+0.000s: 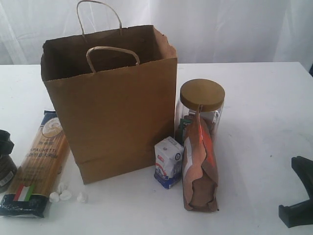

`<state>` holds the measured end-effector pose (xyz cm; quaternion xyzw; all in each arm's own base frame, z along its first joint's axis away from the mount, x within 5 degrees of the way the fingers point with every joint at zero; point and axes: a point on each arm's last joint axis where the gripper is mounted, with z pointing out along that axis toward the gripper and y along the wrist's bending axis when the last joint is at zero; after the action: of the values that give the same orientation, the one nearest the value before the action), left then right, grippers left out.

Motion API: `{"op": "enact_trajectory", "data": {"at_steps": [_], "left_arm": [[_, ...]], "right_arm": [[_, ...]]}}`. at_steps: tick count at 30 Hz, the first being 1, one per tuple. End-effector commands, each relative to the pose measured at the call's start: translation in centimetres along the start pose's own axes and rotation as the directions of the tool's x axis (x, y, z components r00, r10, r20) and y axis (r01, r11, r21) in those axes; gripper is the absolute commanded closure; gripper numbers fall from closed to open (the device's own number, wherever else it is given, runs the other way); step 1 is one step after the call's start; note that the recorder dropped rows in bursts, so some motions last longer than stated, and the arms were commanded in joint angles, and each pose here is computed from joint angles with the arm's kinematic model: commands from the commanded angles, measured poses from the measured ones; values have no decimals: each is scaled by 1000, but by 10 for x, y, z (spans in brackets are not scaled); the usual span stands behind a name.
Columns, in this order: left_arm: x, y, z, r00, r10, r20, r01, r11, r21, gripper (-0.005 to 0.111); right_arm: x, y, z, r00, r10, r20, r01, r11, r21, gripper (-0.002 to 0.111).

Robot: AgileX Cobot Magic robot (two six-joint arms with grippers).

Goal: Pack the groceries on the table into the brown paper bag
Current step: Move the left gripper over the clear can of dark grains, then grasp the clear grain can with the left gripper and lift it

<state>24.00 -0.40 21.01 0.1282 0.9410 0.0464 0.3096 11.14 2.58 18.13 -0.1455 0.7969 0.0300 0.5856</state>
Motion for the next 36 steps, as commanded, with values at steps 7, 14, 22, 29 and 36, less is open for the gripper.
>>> {"op": "enact_trajectory", "data": {"at_steps": [7,14,22,29,36], "left_arm": [[4,-1,-1,997,-58,-60,59,998,13,76],[3,0,-2,997,-58,-43,59,998,10,105],[-15,5,-29,995,-60,81,62,998,-14,107],[-34,11,-64,992,-64,109,67,997,-26,107],[-52,16,-105,978,-85,190,91,995,-26,107]], "right_arm": [[2,0,-1,1000,-7,-4,7,1000,6,108],[2,0,-1,1000,-7,-4,7,1000,6,108],[2,0,-1,1000,-7,-4,7,1000,6,108],[2,0,-1,1000,-7,-4,7,1000,6,108],[2,0,-1,1000,-7,-4,7,1000,6,108]]}}
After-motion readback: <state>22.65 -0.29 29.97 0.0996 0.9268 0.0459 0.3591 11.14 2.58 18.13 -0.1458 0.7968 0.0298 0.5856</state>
